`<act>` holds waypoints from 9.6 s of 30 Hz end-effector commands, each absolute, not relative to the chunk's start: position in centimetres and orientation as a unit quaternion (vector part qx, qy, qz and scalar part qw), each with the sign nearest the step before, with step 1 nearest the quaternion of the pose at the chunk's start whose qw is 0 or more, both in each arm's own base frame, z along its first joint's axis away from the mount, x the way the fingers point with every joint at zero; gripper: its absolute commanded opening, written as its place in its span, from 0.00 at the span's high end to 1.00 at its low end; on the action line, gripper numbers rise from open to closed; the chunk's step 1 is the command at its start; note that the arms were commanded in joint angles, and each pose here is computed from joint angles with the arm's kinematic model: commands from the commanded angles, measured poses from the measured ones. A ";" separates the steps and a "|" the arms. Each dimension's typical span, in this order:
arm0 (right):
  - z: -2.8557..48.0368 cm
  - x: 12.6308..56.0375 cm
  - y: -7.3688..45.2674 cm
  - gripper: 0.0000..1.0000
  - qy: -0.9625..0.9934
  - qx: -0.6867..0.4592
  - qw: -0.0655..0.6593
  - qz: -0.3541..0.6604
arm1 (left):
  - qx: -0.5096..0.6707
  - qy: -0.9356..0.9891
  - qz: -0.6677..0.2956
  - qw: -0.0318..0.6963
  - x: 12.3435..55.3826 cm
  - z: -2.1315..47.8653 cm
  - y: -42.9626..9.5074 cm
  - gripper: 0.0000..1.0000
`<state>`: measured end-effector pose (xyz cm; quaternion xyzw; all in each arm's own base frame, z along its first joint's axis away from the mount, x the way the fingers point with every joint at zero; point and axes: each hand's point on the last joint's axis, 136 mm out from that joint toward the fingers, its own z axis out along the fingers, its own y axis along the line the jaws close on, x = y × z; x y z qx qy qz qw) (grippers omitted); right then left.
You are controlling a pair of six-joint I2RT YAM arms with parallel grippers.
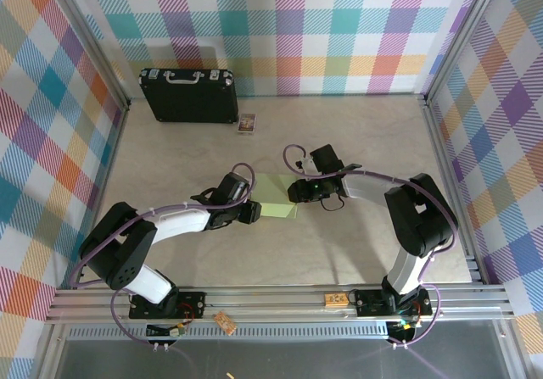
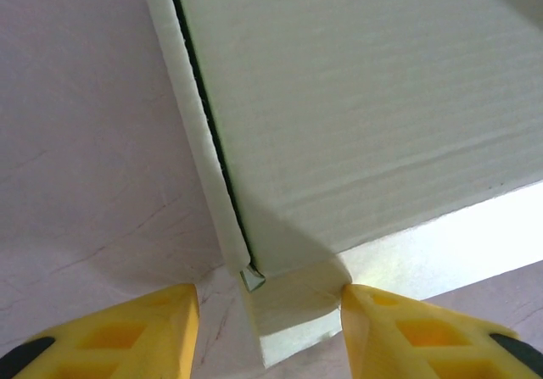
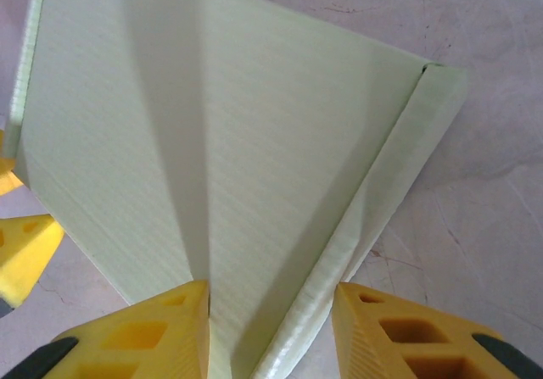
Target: Fold the paper box
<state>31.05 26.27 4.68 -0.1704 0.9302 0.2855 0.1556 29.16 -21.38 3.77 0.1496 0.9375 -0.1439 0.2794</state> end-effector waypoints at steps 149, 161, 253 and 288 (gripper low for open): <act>7.0 32.3 22.0 0.39 0.957 -0.088 0.150 0.234 | 0.054 0.937 -0.187 0.290 25.8 14.0 -18.5 0.27; 9.3 26.3 22.1 0.39 0.937 -0.077 0.148 0.308 | 0.092 0.964 -0.153 0.199 27.9 7.6 -20.1 0.29; 6.0 30.1 23.7 0.65 0.921 -0.138 0.142 0.337 | 0.106 0.961 -0.220 0.130 25.9 2.7 -22.2 0.38; 3.7 33.0 24.3 0.80 0.917 -0.102 0.088 0.376 | 0.124 0.956 -0.232 0.128 25.8 2.3 -22.7 0.42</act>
